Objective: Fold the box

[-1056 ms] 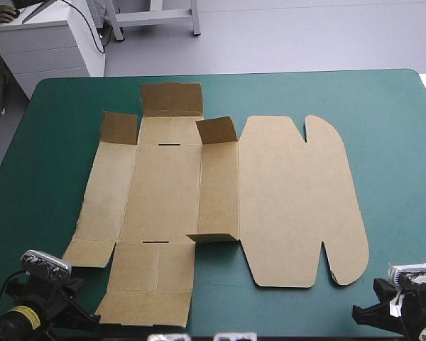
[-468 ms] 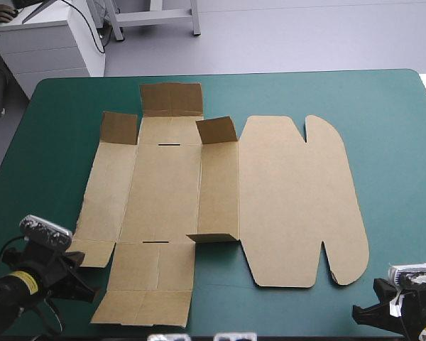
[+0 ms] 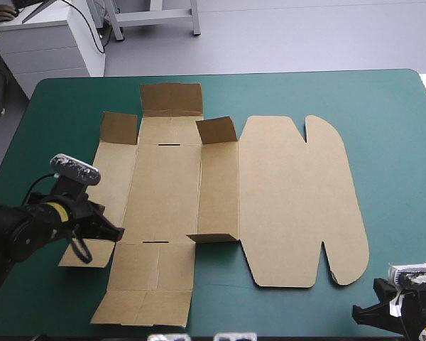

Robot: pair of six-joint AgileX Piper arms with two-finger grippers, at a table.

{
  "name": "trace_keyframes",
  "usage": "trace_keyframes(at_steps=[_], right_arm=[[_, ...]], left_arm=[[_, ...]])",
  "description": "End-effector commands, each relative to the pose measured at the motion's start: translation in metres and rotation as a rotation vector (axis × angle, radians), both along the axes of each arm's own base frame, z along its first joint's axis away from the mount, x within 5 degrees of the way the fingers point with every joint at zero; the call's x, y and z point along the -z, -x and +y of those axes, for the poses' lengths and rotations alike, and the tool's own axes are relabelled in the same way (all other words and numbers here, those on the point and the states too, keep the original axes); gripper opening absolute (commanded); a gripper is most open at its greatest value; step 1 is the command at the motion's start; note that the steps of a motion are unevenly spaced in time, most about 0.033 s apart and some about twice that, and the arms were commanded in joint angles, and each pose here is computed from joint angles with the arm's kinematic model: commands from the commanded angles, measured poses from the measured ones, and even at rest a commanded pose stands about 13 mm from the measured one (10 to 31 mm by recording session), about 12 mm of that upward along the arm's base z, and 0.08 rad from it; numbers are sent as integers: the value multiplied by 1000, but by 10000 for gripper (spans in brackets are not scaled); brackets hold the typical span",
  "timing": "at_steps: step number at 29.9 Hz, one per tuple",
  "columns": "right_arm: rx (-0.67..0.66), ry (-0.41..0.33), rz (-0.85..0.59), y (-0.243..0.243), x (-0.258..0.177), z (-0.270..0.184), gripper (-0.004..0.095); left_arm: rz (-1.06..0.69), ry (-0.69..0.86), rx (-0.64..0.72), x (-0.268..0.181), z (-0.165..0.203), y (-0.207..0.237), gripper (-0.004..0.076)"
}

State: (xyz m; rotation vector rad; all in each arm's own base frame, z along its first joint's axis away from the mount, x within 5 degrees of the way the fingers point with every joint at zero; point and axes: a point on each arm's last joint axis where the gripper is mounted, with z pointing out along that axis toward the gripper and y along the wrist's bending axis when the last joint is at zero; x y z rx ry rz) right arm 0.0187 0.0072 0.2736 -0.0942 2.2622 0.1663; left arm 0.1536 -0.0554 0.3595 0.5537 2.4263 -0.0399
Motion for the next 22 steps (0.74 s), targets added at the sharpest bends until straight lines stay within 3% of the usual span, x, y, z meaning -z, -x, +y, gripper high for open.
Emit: trace_keyframes(at_steps=[1, 10, 22], right_arm=[[8, -8, -65, -4, -10, 0, -19], [8, -8, -65, -4, -10, 0, -19], [9, -5, -65, -4, -10, 0, -19]], left_arm=[[-88, 34, 15, -12, -11, -23, -8], [-43, 65, -48, -2, -9, -82, -8], [77, 348, -266, 20, 94, -121, -8]])
